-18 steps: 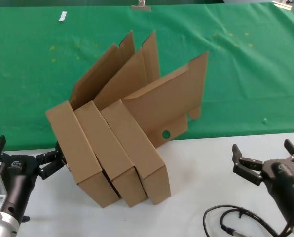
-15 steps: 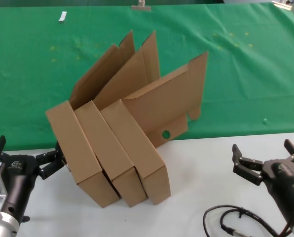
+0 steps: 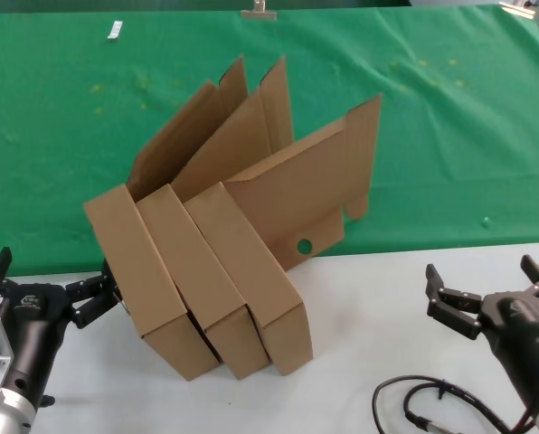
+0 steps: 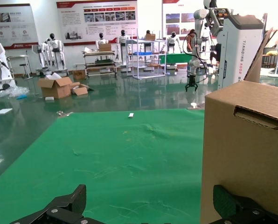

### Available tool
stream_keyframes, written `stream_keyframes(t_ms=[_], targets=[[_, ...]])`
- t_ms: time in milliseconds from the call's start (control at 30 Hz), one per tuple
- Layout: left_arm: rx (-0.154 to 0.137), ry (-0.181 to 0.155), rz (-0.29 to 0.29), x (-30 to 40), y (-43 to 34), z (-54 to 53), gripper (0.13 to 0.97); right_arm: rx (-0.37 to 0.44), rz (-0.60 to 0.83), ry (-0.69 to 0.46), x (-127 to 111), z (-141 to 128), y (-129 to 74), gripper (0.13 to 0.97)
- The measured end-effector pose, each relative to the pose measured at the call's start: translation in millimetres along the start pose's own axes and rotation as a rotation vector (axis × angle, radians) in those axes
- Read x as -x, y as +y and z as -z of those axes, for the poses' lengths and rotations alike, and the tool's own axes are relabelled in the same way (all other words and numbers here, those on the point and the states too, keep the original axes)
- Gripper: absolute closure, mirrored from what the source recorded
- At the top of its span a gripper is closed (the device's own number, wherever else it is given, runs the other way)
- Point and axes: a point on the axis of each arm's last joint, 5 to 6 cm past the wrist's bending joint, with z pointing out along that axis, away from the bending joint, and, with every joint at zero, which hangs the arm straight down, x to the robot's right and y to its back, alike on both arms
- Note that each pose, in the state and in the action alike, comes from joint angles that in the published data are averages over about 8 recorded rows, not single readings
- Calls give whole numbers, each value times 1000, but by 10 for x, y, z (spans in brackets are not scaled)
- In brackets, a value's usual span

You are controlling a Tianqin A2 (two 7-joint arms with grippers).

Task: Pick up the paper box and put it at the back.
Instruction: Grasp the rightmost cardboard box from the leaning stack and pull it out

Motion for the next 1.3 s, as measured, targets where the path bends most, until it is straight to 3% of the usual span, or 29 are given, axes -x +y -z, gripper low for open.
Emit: stream_keyframes(t_ms=[500,800,1300], targets=[[0,0,0,0,0,0,198,0,0,0,0,0,0,130],[0,0,0,0,0,0,325,0,0,0,0,0,0,130],[0,0,-1,0,0,0,671,0,0,0,0,0,0,130]])
